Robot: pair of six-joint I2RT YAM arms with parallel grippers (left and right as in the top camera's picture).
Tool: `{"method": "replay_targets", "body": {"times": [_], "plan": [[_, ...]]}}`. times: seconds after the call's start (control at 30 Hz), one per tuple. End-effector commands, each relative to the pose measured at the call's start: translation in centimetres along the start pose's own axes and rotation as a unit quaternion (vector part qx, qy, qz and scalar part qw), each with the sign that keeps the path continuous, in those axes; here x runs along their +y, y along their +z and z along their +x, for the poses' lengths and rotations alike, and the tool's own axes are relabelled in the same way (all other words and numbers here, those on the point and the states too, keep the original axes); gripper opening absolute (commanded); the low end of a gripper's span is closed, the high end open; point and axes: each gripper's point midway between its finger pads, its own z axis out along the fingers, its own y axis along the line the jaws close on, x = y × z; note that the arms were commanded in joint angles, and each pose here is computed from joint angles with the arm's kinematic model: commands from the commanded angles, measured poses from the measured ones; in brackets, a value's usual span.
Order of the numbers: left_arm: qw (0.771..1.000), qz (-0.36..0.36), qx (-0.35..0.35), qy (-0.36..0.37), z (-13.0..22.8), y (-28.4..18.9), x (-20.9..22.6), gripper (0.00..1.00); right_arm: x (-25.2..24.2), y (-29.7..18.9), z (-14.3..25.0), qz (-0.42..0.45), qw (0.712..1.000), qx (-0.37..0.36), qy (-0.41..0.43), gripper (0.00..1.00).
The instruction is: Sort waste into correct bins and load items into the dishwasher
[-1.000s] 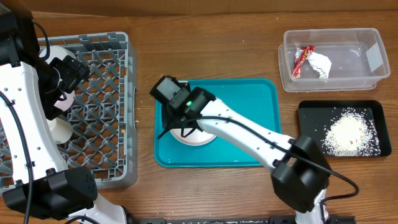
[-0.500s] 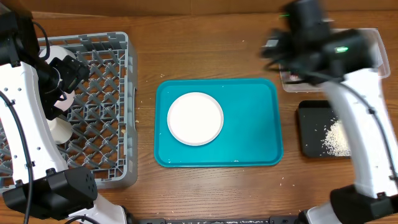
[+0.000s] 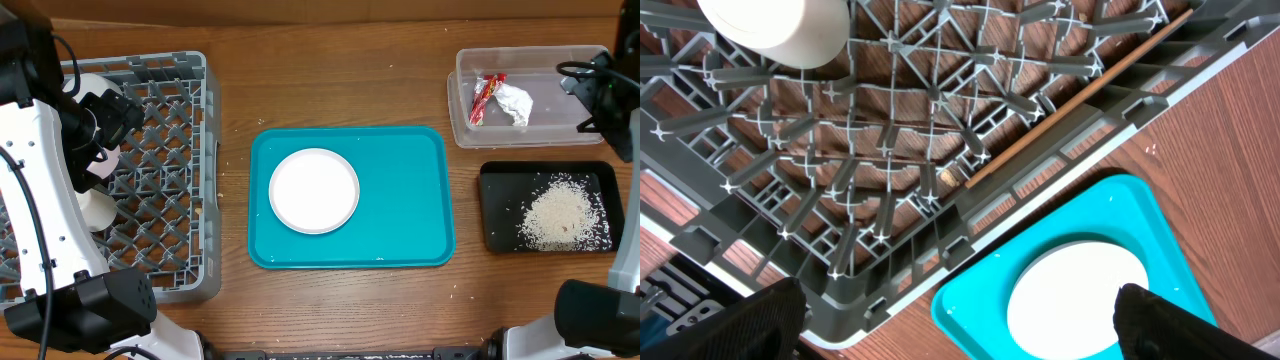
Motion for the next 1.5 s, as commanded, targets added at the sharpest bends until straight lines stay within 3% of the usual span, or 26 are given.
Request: {"method": "replay_targets", "body": {"times": [0.0,0.37,0.5,0.57,0.73,0.87,0.97,1.13,1.23,1.33,1.47], "plan": [[1.0,0.002,-0.002,0.003,0.1,-0.2,-0.1,1.0,-0.7,-0.1,-0.6,0.007,1.0,-0.01,0.009,1.0],[0.996,0.069,0.05,0.006,1.9,-0.5,-2.4,1.0,-0.7,-0.1,-0.7,0.007,1.0,-0.01,0.009,1.0],[0.965,0.19,0.13,0.126,6.6,-1.7,-7.3,1.0,-0.7,-0.1,-0.7,0.007,1.0,-0.01,0.009,1.0],[0.949,0.204,0.147,0.188,9.1,-1.8,-8.9,1.0,-0.7,-0.1,-0.7,0.007,1.0,-0.01,0.009,1.0],[0.924,0.156,0.138,0.32,15.7,0.1,-12.3,1.0,-0.7,-0.1,-0.7,0.007,1.0,-0.01,0.009,1.0],[0.89,0.126,0.1,0.427,21.9,2.4,-15.2,1.0,-0.7,-0.1,-0.7,0.007,1.0,-0.01,0.009,1.0],[0.867,0.097,0.054,0.485,25.4,4.5,-16.6,0.93,-0.7,-0.1,-0.7,0.007,1.0,-0.01,0.009,1.0],[0.884,0.039,0.007,0.465,29.7,7.9,-17.2,0.85,-0.7,-0.1,-0.7,0.007,1.0,-0.01,0.009,1.0],[0.874,0.024,0.013,0.486,32.5,10.2,-17.7,0.82,-0.7,-0.1,-0.7,0.007,1.0,-0.01,0.009,1.0],[0.863,0.001,0.022,0.504,34.3,12.9,-17.7,0.7,-0.7,-0.1,-0.7,0.007,1.0,-0.01,0.009,1.0],[0.861,-0.036,0.036,0.505,35.2,16.4,-17.3,0.63,-0.7,-0.1,-0.7,0.007,1.0,-0.01,0.009,1.0]]}}
